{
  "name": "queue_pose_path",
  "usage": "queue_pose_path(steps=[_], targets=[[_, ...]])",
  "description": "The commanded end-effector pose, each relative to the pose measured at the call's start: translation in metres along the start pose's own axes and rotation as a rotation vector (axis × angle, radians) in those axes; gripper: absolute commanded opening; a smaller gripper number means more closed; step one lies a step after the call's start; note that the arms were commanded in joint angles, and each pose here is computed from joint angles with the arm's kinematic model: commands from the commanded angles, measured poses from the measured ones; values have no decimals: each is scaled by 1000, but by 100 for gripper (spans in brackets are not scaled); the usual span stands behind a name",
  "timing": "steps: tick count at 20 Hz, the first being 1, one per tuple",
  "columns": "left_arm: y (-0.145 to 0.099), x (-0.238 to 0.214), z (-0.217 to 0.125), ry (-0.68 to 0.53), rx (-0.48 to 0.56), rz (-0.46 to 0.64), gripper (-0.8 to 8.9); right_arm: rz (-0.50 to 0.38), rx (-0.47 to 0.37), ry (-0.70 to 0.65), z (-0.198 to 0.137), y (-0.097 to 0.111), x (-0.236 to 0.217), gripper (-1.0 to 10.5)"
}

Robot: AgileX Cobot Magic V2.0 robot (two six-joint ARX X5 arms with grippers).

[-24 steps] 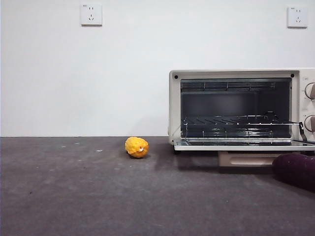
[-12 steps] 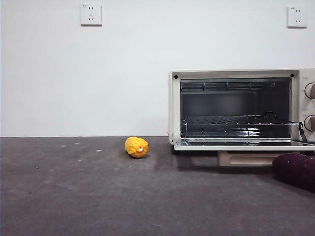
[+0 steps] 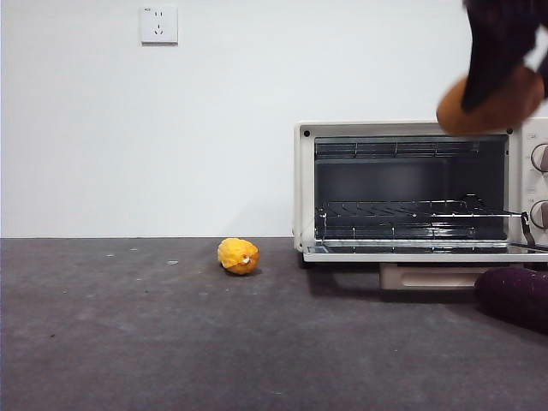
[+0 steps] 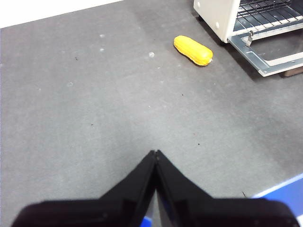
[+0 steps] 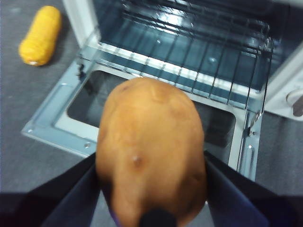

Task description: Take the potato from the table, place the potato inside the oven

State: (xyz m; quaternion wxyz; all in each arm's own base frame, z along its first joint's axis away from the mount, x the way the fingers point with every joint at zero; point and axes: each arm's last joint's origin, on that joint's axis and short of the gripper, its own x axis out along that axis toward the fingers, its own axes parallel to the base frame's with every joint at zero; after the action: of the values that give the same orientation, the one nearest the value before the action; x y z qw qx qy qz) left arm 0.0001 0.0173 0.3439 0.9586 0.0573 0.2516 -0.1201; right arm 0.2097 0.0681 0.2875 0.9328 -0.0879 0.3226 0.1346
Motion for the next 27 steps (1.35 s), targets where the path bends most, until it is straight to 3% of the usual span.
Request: queue_pose_path(steps=[1, 7, 14, 27], targets=[[1, 1, 0, -10, -17, 36, -5, -17, 54, -61, -3, -4, 13, 0], [2, 2, 2, -20, -33, 108, -5, -38, 114, -54, -2, -9, 65, 0], [1, 4, 4, -12, -25, 128, -5, -49, 180, -177, 6, -10, 107, 0], [-13, 27, 20, 82, 46, 204, -5, -82, 238, -136, 29, -12, 162, 16]])
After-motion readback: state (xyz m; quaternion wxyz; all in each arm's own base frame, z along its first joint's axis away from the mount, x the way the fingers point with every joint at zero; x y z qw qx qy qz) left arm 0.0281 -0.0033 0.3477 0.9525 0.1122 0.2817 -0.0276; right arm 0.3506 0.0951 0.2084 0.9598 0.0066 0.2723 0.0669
